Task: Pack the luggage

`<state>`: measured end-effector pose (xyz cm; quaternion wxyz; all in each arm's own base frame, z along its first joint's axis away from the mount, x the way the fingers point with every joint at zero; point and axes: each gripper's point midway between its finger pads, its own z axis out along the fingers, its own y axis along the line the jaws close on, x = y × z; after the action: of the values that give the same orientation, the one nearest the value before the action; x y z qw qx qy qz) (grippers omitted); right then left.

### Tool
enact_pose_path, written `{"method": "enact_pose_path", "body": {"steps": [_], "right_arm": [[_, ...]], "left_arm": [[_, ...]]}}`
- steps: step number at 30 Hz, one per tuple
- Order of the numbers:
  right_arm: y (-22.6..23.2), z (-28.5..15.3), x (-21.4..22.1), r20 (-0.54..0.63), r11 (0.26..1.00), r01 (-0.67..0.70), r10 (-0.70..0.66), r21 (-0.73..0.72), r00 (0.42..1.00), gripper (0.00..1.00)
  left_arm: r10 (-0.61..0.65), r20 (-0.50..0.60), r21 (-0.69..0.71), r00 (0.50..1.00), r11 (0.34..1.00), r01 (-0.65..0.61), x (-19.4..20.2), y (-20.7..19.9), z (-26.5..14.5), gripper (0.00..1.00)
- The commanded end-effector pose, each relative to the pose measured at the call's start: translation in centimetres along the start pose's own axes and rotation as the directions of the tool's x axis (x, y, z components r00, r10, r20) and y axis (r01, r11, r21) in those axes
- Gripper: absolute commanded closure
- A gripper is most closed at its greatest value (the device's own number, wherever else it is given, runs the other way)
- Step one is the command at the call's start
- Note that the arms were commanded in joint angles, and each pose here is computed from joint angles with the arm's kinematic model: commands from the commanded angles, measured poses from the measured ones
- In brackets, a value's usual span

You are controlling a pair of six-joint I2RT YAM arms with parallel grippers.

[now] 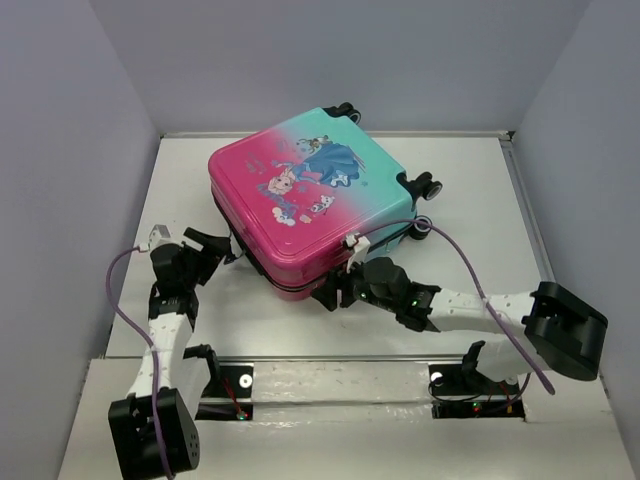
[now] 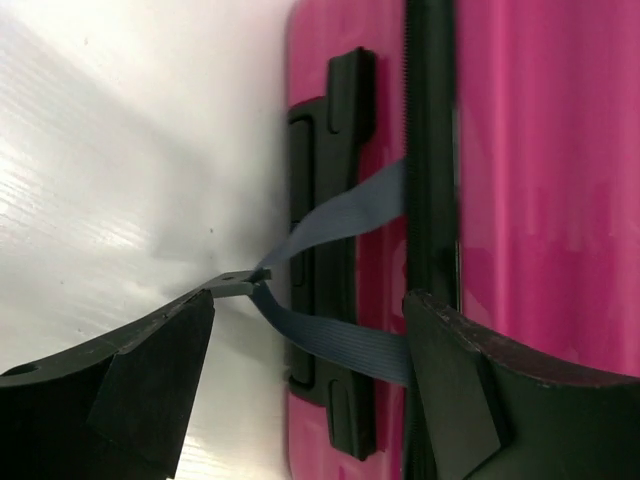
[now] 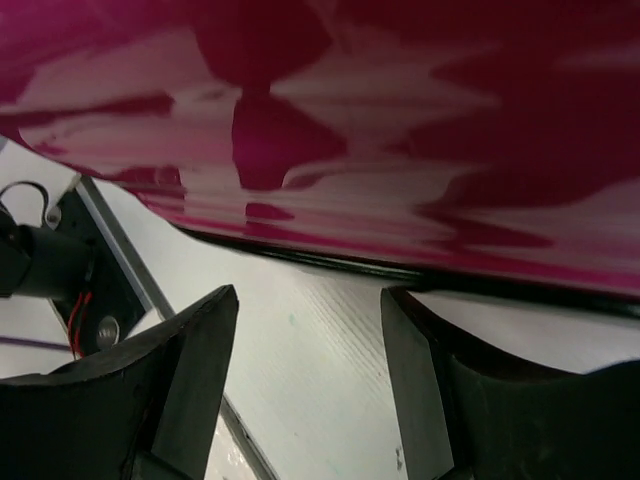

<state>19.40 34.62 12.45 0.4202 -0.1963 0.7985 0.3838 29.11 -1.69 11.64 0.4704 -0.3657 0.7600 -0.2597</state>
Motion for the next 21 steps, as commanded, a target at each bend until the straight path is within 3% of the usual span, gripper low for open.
{"method": "enact_pose_path", "body": {"steps": [1,5,9,11,12,13,18,21], "right_arm": [[1.3,1.5,-3.9,0.183,0.998,-0.067,0.069,-0.014,0.981,0.35],[-0.2,2.2,-3.2,0.233,0.991,-0.126,0.114,0.039,0.966,0.49],[-0.4,2.8,-3.1,0.246,0.989,-0.145,0.131,0.040,0.960,0.52],[-0.9,2.9,-2.3,0.244,0.986,-0.163,0.148,0.044,0.958,0.65],[-0.8,2.8,-2.7,0.267,0.984,-0.174,0.160,0.032,0.950,0.84],[-1.1,2.5,-3.2,0.292,0.981,-0.187,0.166,0.045,0.942,0.91],[-3.4,-0.8,-4.2,0.364,0.967,-0.207,0.142,0.147,0.921,0.93],[-4.8,-3.4,-4.5,0.369,0.954,-0.198,0.105,0.224,0.923,0.93]], "left_arm": [[-0.087,-0.016,0.119,0.996,0.989,0.088,-0.4,-2.1,0.9,0.13],[-0.073,-0.032,0.098,0.997,0.992,0.076,0.0,-1.4,1.7,0.16],[-0.052,-0.038,0.088,0.998,0.995,0.056,0.6,-0.5,1.8,0.20],[-0.048,-0.051,0.082,0.998,0.995,0.052,1.2,0.0,1.8,0.23],[-0.049,-0.063,0.081,0.997,0.995,0.054,1.5,0.1,1.9,0.26],[-0.052,-0.062,0.082,0.997,0.995,0.057,1.6,0.2,1.9,0.27],[-0.029,-0.062,0.109,0.998,0.993,0.036,1.9,-0.2,1.4,0.38],[-0.008,-0.024,0.135,1.000,0.991,0.011,1.3,-1.0,0.7,0.37]]}}
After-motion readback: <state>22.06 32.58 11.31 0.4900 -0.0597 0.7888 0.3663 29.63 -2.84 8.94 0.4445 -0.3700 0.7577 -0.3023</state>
